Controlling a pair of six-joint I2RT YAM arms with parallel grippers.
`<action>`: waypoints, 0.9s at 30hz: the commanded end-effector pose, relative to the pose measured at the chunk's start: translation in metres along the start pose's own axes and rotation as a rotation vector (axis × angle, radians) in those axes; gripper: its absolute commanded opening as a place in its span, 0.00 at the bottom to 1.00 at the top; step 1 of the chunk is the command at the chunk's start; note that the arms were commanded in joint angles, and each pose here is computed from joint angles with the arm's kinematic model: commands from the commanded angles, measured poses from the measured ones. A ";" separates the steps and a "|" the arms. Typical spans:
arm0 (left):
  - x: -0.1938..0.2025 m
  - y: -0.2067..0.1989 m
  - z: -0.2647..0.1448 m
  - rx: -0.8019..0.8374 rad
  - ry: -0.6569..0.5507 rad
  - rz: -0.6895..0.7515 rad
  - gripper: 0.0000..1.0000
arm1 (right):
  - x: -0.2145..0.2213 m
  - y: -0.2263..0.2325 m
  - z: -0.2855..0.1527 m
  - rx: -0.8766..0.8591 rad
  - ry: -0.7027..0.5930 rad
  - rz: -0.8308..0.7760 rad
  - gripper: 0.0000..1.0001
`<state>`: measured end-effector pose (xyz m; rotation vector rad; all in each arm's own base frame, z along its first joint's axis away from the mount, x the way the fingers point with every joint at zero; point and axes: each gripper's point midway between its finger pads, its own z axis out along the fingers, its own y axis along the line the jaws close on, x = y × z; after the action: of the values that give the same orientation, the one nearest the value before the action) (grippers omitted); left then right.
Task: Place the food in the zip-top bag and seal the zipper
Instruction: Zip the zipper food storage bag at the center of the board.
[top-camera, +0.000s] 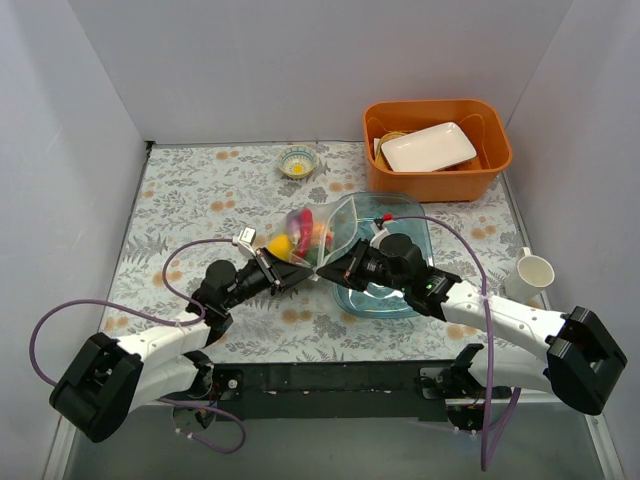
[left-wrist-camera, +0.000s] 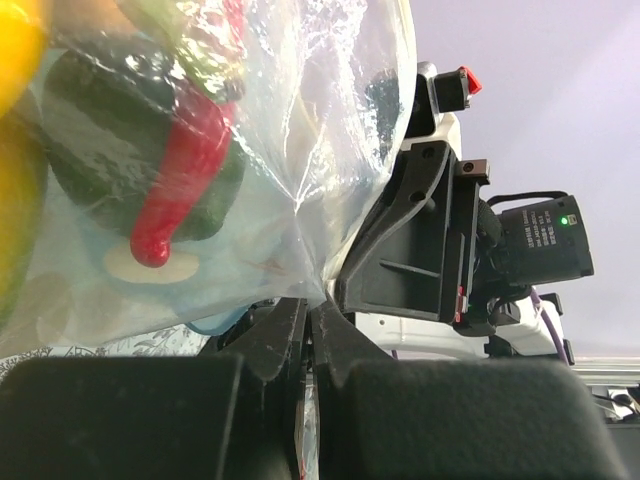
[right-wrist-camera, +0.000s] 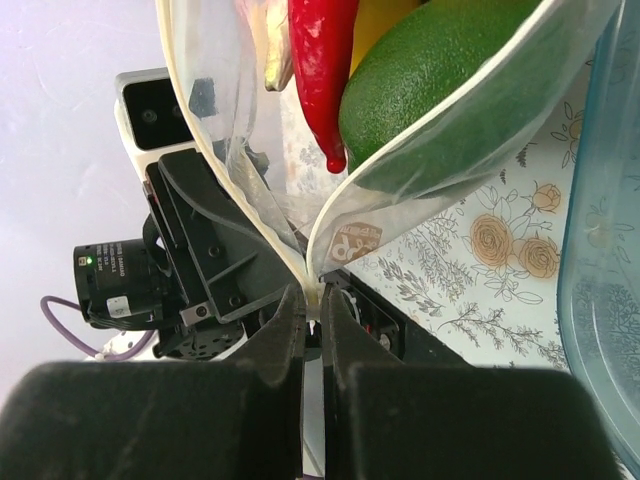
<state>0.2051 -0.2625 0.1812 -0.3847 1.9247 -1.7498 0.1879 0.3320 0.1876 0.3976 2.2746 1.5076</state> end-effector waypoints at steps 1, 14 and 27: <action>0.005 -0.014 -0.006 -0.004 0.031 -0.242 0.00 | -0.029 0.024 -0.002 -0.030 -0.105 -0.053 0.03; 0.015 -0.007 -0.008 -0.015 0.089 -0.257 0.00 | -0.047 0.022 -0.001 0.033 -0.149 -0.143 0.04; 0.026 0.005 -0.016 -0.052 0.119 -0.267 0.00 | -0.067 0.027 0.002 0.058 -0.213 -0.201 0.05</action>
<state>0.1924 -0.2620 0.1734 -0.3578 1.9762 -1.7776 0.2052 0.3240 0.1873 0.2575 2.3089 1.3235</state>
